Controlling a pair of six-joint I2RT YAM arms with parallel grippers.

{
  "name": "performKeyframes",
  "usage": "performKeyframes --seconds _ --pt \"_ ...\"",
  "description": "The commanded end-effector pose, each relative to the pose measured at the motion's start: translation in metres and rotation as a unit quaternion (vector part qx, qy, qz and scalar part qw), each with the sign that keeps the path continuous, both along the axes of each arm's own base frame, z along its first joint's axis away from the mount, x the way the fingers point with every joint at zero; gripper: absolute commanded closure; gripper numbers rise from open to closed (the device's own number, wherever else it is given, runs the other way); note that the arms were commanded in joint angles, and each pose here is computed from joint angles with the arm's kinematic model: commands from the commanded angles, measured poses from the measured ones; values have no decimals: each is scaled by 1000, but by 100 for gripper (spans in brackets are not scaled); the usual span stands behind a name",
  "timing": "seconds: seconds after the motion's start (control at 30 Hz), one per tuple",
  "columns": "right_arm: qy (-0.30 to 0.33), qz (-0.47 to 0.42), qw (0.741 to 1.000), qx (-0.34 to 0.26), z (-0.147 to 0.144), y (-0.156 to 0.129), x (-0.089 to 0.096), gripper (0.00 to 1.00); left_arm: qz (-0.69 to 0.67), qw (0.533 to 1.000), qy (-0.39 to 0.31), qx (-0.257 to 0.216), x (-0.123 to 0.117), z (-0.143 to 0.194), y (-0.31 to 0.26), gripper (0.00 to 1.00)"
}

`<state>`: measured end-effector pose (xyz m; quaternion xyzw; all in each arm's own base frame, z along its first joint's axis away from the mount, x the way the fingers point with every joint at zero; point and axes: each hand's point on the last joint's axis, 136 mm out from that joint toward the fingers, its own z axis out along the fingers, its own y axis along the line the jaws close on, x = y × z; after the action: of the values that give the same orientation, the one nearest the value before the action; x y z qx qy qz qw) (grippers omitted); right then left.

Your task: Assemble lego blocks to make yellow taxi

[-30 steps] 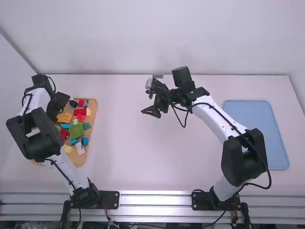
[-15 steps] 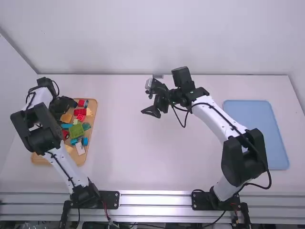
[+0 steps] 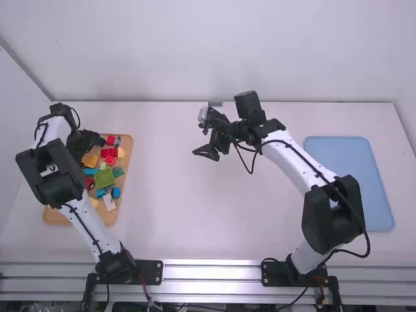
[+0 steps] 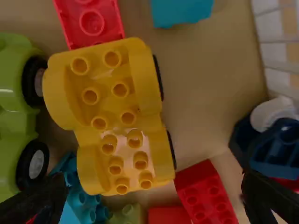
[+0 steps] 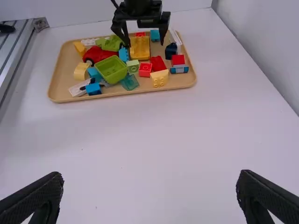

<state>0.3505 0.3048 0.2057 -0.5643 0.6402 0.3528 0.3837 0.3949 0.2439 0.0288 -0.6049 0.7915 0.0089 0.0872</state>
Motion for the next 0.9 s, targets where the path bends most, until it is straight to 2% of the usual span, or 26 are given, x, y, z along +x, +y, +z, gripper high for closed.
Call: performKeyframes --seconds 0.0,0.1,0.27,0.4,0.63,0.87 --pt "2 4 1000 3 2 3 0 1 9 1000 7 3 -1 -6 4 6" --pt "7 5 1000 1 1 2 -2 2 8 1000 -3 5 3 -7 6 7" --pt "8 4 1000 0 0 2 -2 1 18 1000 7 -2 -3 -14 2 6" --pt "-12 15 1000 -2 0 1 -2 1 22 1000 17 4 -9 -21 3 6" --pt "-13 16 1000 -2 0 2 -2 2 60 998 10 16 -11 -32 7 7" --pt "-13 15 1000 -3 0 2 -2 1 79 997 5 15 -14 -45 5 12"
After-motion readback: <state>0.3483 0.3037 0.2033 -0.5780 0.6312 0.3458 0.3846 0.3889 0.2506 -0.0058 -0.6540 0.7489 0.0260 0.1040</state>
